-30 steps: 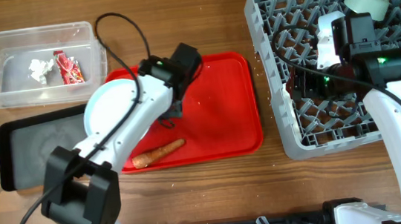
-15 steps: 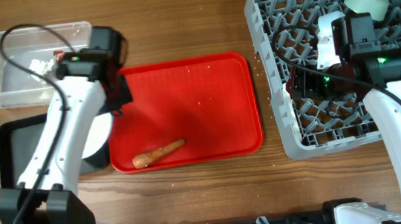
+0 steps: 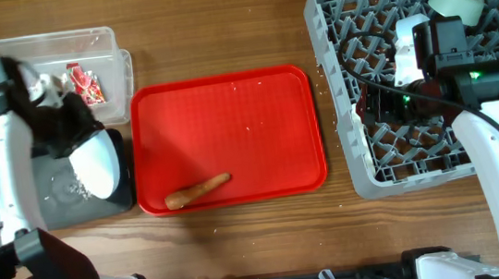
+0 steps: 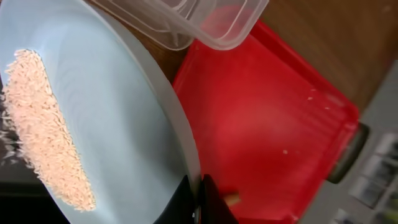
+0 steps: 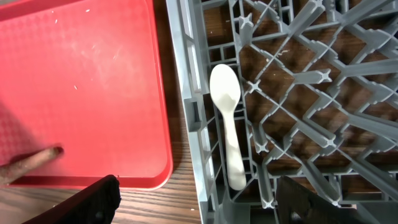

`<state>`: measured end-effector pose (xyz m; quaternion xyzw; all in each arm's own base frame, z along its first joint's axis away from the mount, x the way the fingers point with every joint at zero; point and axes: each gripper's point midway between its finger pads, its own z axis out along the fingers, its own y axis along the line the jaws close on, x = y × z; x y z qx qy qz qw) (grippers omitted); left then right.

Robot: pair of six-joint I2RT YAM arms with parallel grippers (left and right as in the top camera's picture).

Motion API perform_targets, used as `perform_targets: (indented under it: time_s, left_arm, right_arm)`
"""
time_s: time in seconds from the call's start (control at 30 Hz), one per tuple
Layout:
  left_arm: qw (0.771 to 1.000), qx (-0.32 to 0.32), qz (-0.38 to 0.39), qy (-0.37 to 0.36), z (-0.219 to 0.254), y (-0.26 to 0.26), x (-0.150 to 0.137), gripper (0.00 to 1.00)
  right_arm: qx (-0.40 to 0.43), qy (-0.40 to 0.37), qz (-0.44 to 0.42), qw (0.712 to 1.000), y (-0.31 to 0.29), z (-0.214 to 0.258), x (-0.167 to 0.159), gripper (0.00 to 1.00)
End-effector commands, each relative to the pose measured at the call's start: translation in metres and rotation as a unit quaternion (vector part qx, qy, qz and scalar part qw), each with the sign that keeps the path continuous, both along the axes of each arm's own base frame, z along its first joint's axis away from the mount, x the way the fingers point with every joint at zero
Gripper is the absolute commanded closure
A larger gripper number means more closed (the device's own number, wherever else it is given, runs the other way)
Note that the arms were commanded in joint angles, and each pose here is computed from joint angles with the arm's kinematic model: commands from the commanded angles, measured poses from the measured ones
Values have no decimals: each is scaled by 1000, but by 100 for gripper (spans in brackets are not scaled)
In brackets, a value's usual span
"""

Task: Sort waste into correct bins and load items into the dishwasher rack
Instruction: 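Carry the plate left and tip the rice onto the black tray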

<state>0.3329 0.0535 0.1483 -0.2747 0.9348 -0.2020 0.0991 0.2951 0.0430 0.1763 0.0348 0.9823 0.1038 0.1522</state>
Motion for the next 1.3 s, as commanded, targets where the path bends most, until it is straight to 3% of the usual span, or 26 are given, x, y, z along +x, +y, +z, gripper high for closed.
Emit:
perform_targets:
  time_s: [0.0, 0.4, 0.57, 0.7, 1.27]
  left_arm:
    - [989, -110, -25, -91, 39, -6, 4, 96]
    - [949, -236, 78, -193, 82, 50, -13, 96]
    - [946, -238, 112, -190, 82, 67, -23, 96]
    - [945, -223, 92, -219, 84, 73, -24, 96]
    - [946, -230, 88, -212, 83, 69, -27, 96]
  right_arm:
    - [-6, -12, 2, 1000, -2, 7, 2, 17]
    - [-6, -11, 2, 1000, -2, 7, 2, 17]
    - [-6, -10, 2, 1000, -2, 7, 1, 17]
    - [-6, -10, 2, 1000, -2, 7, 1, 18]
    - [-6, -7, 2, 1000, -2, 6, 0, 17]
